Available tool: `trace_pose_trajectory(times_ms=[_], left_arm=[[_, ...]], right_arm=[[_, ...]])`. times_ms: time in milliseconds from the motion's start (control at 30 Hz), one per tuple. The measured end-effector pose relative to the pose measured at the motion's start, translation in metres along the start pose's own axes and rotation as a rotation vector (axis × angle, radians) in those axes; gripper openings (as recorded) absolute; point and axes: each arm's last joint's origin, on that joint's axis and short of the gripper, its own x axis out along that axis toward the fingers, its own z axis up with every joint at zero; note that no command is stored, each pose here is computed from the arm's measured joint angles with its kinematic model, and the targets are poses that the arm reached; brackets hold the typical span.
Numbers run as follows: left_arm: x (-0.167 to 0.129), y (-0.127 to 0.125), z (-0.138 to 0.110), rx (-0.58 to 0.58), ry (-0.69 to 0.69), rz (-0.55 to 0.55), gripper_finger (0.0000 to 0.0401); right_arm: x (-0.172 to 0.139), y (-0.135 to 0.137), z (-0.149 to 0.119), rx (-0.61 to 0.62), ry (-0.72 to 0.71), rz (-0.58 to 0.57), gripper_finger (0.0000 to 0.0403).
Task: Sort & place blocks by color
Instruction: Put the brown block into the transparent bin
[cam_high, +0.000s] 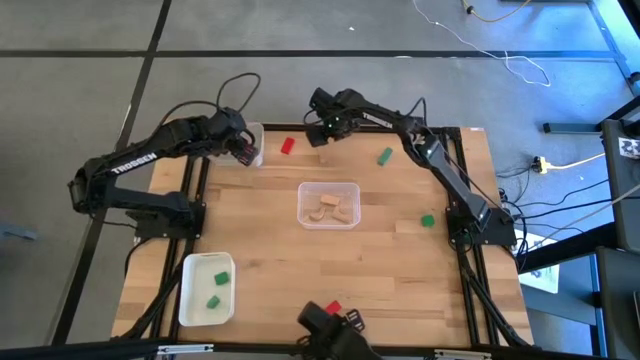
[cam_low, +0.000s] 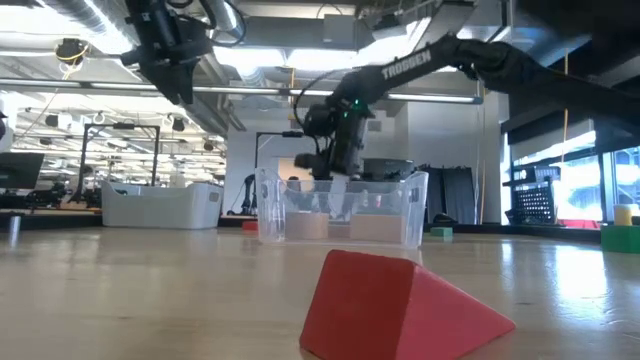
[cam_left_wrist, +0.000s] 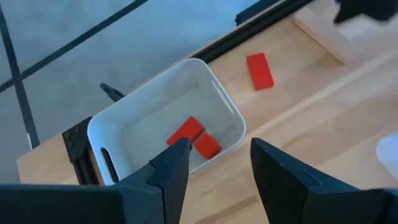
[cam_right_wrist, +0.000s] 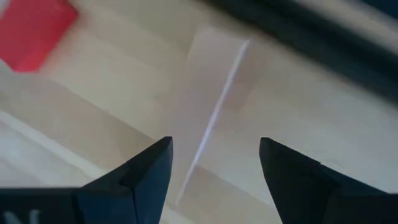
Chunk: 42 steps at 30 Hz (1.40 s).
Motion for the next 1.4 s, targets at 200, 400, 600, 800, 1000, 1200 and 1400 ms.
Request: trace_pose_trajectory(times_ms=[200,400,600,800,1000,1200,1400], left_arm=[[0.004,0.005,0.003,0.000,0.003,0.022,0.0163],[0.006,0.008,0.004,0.048,0.004,0.036,0.0163],[0.007,0.009,0.006,0.050,-0.007,0.027,0.0163],[0.007,0.009,0.006,0.056,-0.006,0.025,0.0163],[0.007,0.009,0.006,0.119,-0.003,0.017,0.0163],[0.007,0.009,0.006,0.119,-0.003,0.018,0.0163],[0.007,0.009,0.006,0.119,-0.004,0.018,0.0163]], right_arm=[[0.025,0.001,-0.001,0.000,0.062,0.061,0.0239],[0.025,0.003,0.000,0.035,0.069,0.095,0.0239],[0.024,-0.003,-0.003,0.058,0.100,0.048,0.0239],[0.024,-0.007,0.000,0.066,0.096,0.038,0.0239],[0.021,-0.006,0.004,-0.053,0.133,0.234,0.0239],[0.019,-0.014,0.012,-0.147,0.117,0.324,0.0239],[0.018,-0.017,0.016,-0.269,0.071,0.335,0.0239]])
